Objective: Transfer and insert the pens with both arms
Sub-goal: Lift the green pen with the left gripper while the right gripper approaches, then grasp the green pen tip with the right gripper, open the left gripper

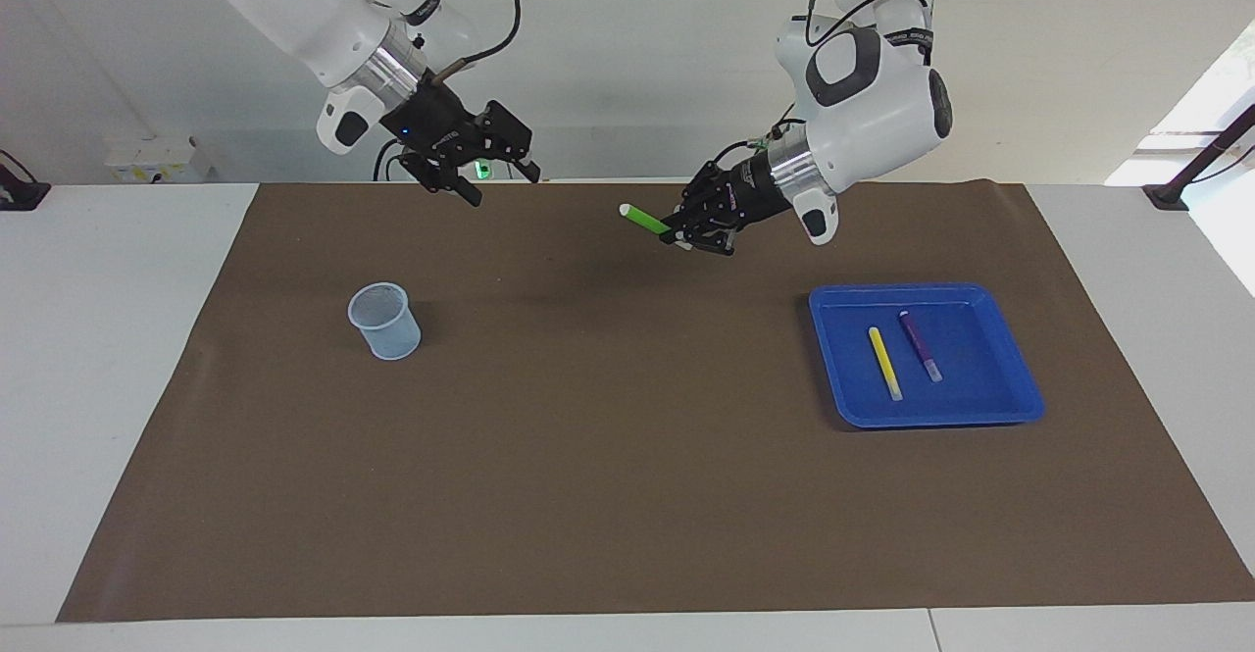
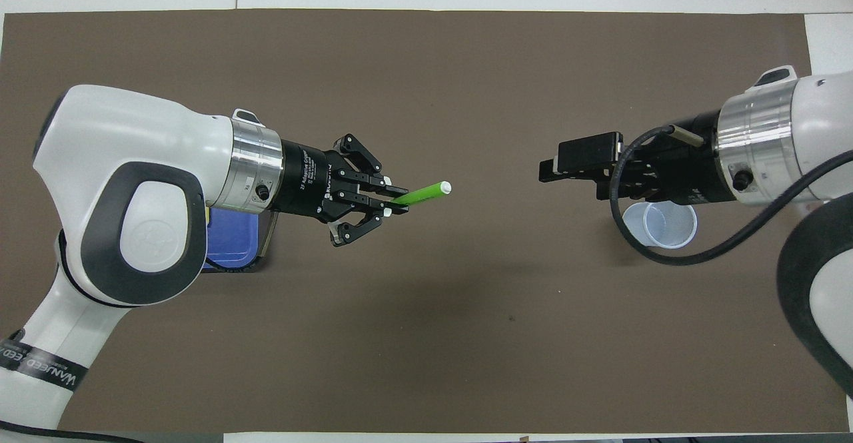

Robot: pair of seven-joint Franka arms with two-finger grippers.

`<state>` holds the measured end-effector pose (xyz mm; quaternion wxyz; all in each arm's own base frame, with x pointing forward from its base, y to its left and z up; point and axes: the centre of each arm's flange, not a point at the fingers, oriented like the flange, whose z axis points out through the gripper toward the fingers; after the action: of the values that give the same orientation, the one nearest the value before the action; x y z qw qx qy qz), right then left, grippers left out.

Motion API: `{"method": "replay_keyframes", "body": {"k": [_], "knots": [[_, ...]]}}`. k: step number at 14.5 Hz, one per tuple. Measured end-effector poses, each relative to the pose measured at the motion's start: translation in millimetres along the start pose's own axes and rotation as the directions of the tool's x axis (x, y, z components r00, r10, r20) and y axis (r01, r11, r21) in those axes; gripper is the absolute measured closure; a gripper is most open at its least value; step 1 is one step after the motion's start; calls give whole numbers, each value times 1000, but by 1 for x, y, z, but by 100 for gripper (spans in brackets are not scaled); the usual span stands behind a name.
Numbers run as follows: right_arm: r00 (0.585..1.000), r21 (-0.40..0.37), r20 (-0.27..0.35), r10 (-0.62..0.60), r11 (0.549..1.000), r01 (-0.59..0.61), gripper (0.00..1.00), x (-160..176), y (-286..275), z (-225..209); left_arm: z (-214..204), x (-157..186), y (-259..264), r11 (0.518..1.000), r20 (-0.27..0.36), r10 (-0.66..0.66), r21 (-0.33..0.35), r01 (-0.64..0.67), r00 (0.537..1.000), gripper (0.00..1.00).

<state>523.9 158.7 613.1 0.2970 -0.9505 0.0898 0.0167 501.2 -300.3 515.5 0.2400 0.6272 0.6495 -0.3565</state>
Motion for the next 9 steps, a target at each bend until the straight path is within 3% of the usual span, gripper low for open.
{"method": "replay_keyframes", "body": {"k": [5, 9], "knots": [[992, 55, -68, 106, 993, -103, 0, -32, -49, 44, 26, -6, -23, 999, 39, -34, -14, 35, 999, 83], [993, 53, -62, 96, 994, -93, 1, -42, -57, 64, 26, -9, -24, 998, 75, -57, -13, 58, 996, 83]]}}
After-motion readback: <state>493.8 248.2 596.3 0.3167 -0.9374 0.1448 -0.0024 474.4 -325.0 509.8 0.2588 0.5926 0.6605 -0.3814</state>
